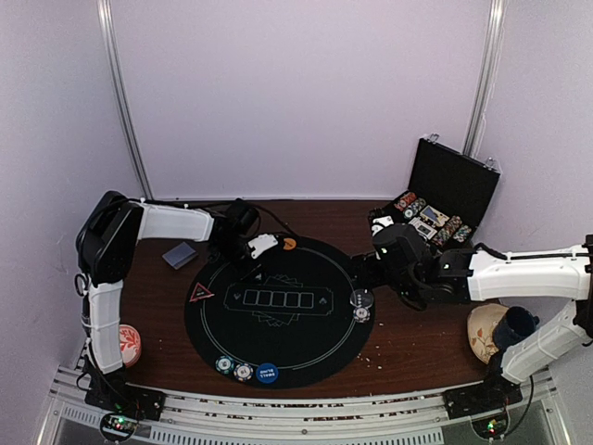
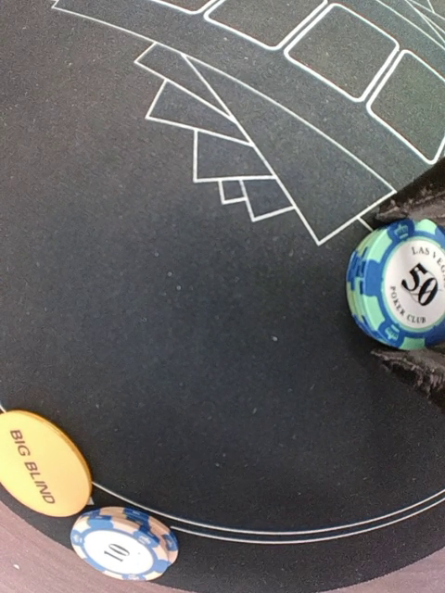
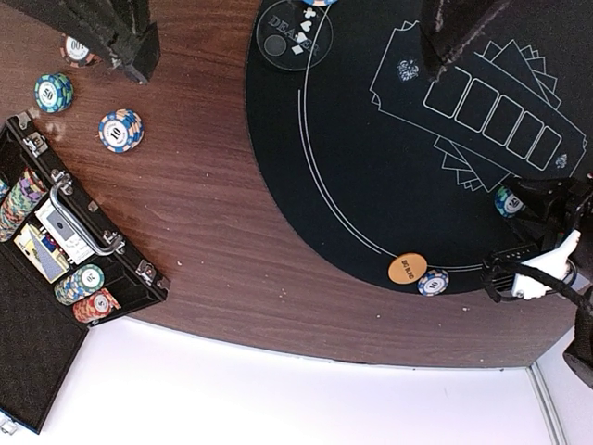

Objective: Distribute texas hold em gaming equipment
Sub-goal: Move the poker chips pile to the big blind area.

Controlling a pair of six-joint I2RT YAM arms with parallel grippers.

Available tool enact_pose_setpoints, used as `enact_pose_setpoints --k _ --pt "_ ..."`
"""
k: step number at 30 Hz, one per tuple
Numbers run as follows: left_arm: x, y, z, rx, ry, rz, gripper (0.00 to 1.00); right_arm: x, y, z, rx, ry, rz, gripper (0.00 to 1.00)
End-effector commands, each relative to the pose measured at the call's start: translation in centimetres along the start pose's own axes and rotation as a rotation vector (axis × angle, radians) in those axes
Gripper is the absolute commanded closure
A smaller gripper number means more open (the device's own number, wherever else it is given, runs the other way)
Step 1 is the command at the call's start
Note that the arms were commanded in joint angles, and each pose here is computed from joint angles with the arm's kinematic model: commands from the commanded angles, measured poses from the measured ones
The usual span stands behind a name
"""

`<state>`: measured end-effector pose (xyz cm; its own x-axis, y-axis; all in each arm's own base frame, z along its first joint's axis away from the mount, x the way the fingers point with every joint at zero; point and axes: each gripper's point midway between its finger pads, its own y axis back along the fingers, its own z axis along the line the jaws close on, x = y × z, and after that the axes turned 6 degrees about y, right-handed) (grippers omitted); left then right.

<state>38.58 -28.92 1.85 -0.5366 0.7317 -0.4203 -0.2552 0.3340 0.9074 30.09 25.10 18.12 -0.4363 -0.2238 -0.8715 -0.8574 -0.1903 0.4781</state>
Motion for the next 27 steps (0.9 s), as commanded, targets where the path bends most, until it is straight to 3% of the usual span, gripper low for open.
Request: enact_pose_setpoints --k 1,27 --pt "2.0 -2.3 3.1 -0.102 0.024 0.083 0.70 -0.4 0.4 -0.6 0.019 -0.016 -0.023 0.00" --pt "-3.9 -3.4 12.9 -0.240 0.024 -0.006 0.70 0.2 -0.4 -0.1 0.021 -0.001 -0.001 0.00"
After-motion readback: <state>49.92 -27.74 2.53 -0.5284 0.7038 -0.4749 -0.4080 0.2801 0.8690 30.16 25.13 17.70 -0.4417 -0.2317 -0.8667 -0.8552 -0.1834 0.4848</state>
